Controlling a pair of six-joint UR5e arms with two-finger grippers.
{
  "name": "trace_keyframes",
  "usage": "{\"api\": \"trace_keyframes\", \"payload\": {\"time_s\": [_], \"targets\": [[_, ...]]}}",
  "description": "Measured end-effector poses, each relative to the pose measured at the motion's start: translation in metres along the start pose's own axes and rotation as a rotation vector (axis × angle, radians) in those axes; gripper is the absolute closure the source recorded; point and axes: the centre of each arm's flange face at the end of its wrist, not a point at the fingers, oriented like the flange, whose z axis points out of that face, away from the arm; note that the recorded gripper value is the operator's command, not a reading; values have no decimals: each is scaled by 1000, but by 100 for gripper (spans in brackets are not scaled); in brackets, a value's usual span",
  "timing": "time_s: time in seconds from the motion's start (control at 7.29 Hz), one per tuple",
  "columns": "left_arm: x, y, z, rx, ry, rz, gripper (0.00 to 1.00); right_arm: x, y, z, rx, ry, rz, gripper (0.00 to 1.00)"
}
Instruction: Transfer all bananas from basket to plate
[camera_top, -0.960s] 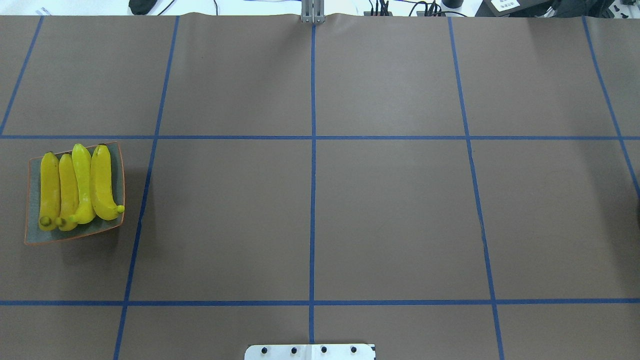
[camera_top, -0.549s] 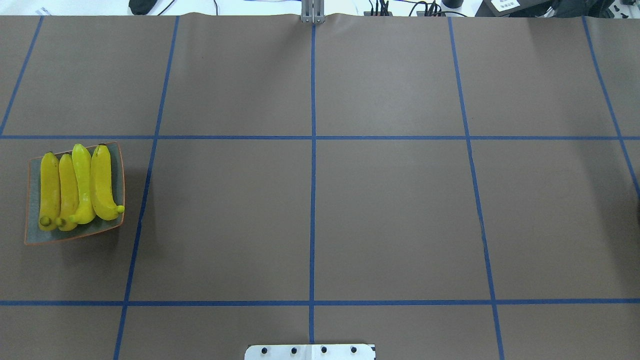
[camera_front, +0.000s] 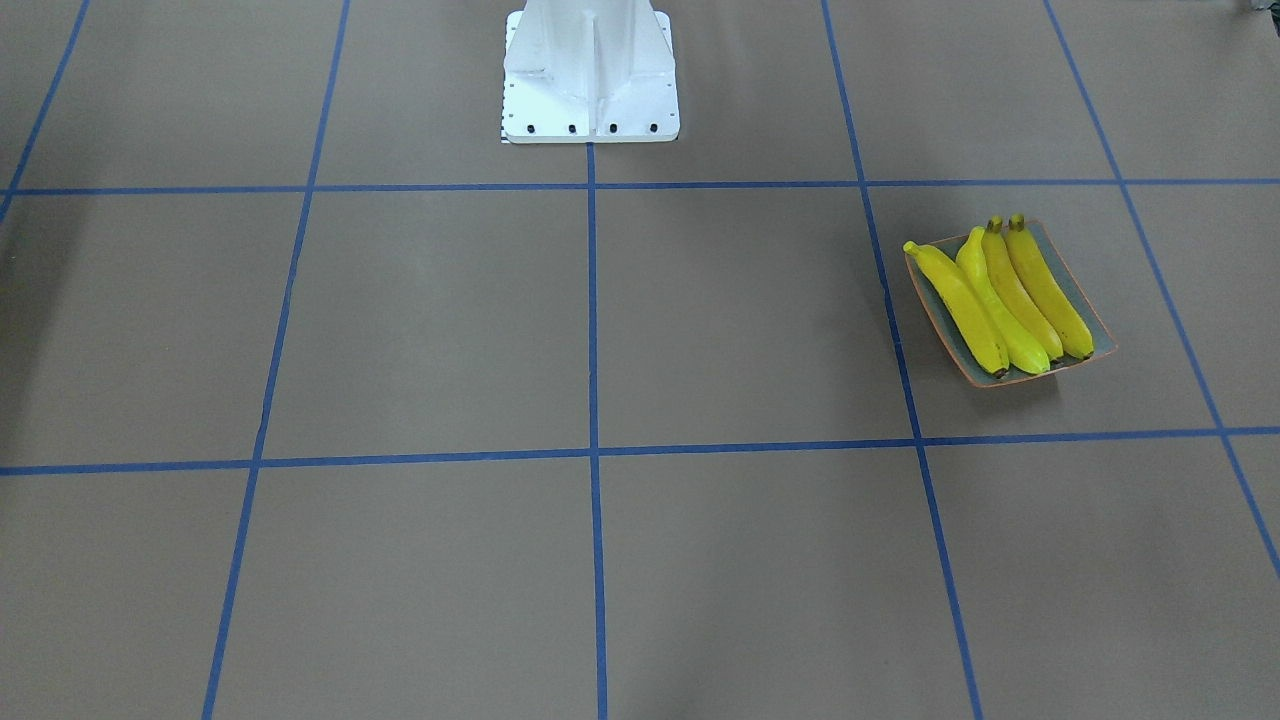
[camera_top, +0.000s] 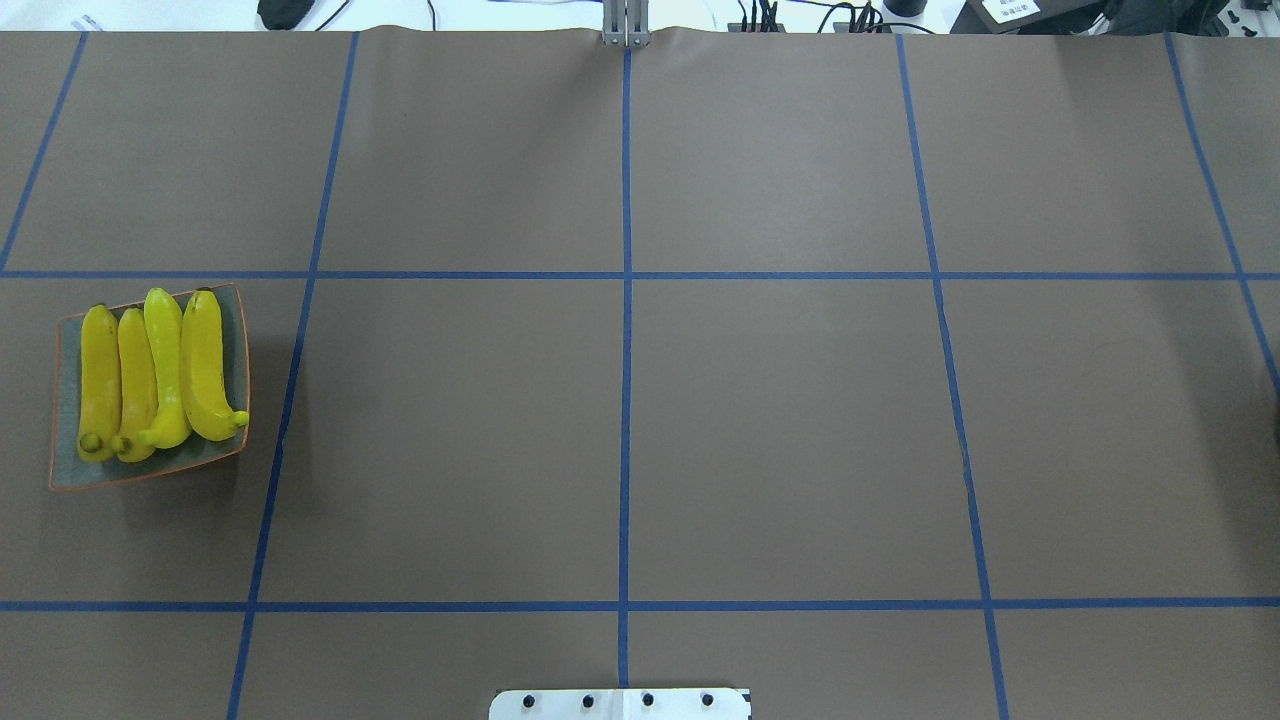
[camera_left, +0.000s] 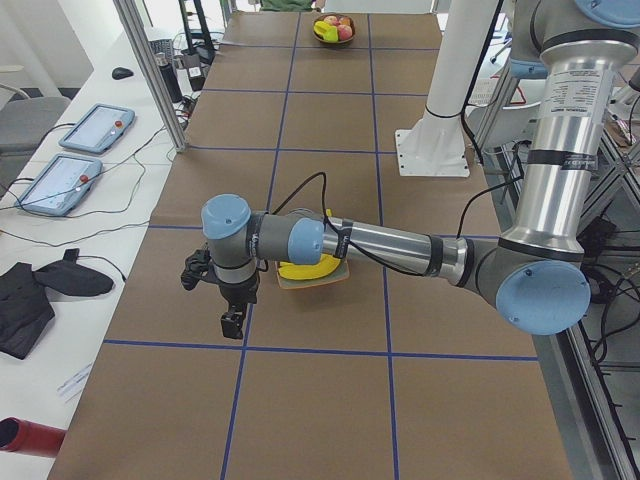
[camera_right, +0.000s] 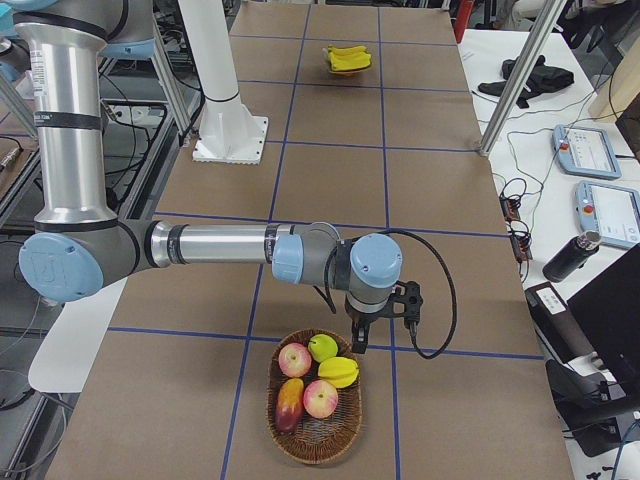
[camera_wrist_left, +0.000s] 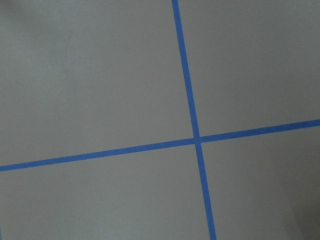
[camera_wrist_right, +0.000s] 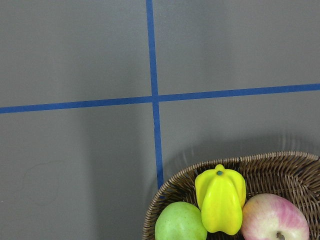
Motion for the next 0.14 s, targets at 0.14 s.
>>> {"api": "trace_keyframes", "payload": {"time_s": [0.14], "targets": [[0, 0, 1, -1, 0, 0, 0, 0, 0, 0, 1, 0, -1, 0]]}}
